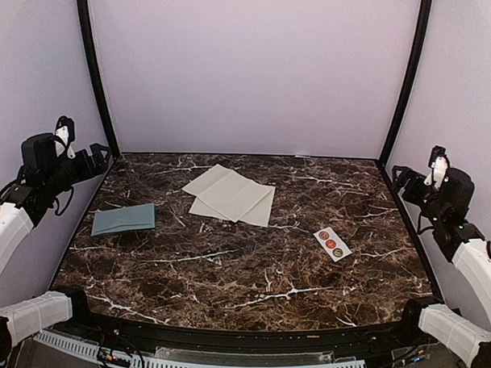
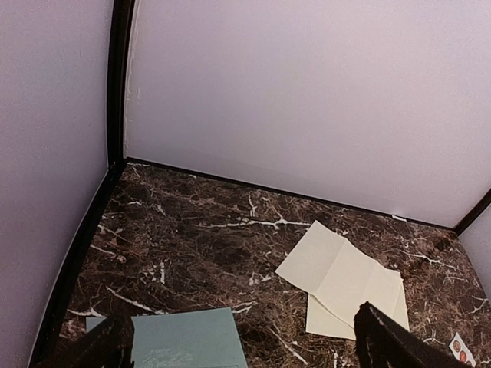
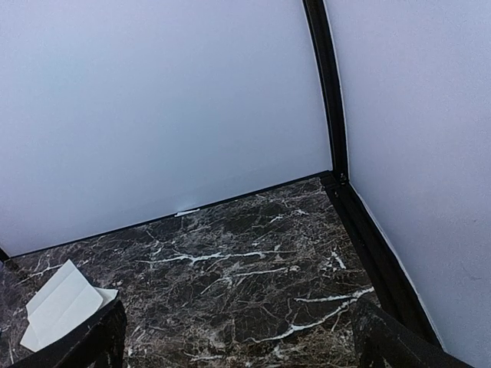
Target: Place the letter into the envelope and seal it
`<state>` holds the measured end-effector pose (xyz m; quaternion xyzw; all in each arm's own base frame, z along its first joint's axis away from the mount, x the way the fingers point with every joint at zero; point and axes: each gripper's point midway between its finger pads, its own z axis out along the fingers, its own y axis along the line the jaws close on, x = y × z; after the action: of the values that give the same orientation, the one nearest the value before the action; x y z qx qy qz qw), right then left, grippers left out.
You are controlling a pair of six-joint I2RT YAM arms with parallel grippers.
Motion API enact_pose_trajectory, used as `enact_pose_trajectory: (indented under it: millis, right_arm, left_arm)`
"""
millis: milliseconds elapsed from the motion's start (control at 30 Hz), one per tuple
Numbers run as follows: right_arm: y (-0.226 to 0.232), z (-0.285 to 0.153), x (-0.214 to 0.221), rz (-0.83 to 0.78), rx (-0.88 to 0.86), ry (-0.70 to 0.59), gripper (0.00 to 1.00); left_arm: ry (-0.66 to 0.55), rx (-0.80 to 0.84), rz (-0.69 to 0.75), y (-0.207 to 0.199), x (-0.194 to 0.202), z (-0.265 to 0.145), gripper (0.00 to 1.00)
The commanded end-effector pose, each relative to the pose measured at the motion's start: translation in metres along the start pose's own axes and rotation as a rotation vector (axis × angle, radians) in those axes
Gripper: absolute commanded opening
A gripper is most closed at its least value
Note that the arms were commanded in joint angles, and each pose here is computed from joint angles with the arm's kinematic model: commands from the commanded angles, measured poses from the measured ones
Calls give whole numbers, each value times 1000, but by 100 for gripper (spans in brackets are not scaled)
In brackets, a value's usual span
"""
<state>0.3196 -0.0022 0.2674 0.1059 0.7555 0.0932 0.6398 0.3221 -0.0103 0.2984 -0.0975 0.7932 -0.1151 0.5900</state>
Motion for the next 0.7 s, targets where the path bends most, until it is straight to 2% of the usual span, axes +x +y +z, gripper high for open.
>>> enact_pose_trajectory:
  millis: [0,167,267,500,600,633,667]
  right_arm:
    - [7,-2,-4,-24,-40,-15,99]
    - [18,-2,-4,-45,-101,1,99]
    - [30,0,2,-43,-170,43,99]
    - [63,-2,20,0,-278,93,99]
    - [78,-1,30,24,-330,105,99]
    - [82,0,34,29,-342,113,99]
    - [86,2,40,34,-352,127,99]
  left_arm:
    - [12,78,34,-12,6,0,99]
    - [33,135,49,-20,16,3,99]
    - [95,156,0,-28,28,11,99]
    - [223,263,-286,-75,86,32,98]
    - [254,317,-359,-95,108,43,98]
    - [302,323,-383,-103,123,49,97]
    - [295,347,-392,-110,122,52,97]
